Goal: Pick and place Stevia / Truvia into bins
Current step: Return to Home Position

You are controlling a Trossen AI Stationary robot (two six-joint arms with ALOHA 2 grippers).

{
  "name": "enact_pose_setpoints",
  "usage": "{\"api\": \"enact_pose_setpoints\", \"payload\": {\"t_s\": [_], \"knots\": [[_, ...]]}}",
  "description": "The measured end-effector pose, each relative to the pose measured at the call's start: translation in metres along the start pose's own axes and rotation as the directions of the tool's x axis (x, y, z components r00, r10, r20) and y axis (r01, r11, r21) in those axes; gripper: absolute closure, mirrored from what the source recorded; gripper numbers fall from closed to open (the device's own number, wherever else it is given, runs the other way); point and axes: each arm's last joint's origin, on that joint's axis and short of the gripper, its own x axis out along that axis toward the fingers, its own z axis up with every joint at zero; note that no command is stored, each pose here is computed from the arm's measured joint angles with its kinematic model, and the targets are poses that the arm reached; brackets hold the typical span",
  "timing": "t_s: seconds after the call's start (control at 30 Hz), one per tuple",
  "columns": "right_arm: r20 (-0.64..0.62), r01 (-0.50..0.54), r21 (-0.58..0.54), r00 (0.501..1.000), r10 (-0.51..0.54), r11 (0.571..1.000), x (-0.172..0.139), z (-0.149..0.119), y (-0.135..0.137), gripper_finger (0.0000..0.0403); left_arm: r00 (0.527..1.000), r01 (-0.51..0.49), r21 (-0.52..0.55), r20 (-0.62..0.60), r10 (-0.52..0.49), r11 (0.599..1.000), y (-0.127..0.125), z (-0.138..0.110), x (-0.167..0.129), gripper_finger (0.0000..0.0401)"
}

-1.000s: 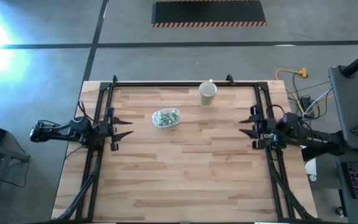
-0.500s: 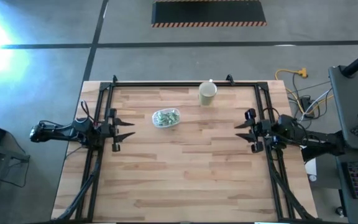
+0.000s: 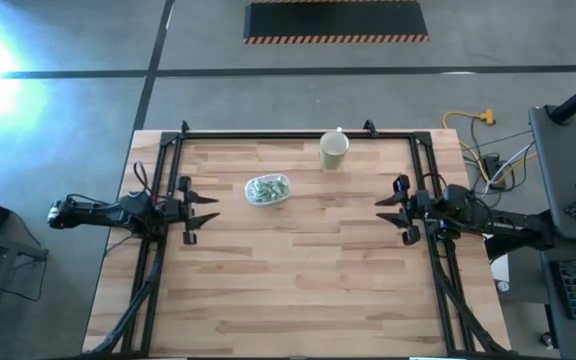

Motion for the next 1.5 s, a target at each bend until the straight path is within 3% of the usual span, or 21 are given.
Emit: {"api": "enact_pose_setpoints", "payload": {"t_s": [0.3, 0.57, 0.7, 0.97, 1.5], "knots": [[-0.017, 0.004, -0.019, 1.0, -0.004, 1.0, 0.0, -0.0017, -0.0002, 0.028, 1.0, -0.009, -0.021, -0.017, 0.008, 1.0, -0.0001, -0.0016, 0.0004, 0.0255], [-0.033, 0.005, -0.12, 0.999, -0.009, 0.993, -0.0001, -0.0033, -0.0005, 0.028, 1.0, -0.006, -0.017, -0.031, 0.005, 1.0, -0.0005, -0.0028, 0.0012, 0.0255], [-0.066, 0.002, -0.135, 0.998, -0.011, 0.991, 0.0, -0.0064, -0.0007, 0.028, 0.999, -0.003, 0.036, -0.034, 0.004, 0.999, -0.0007, -0.0033, 0.0015, 0.0255], [-0.067, 0.006, -0.069, 0.998, -0.011, 0.998, 0.0002, -0.0064, -0.0008, 0.028, 0.999, -0.003, 0.036, -0.034, 0.004, 0.999, -0.0006, -0.0031, 0.0015, 0.0255], [-0.067, 0.006, -0.064, 0.998, -0.01, 0.998, 0.0002, -0.0065, -0.0007, 0.028, 0.999, -0.001, 0.037, -0.039, 0.003, 0.999, -0.0008, -0.0035, 0.0018, 0.0255]]}}
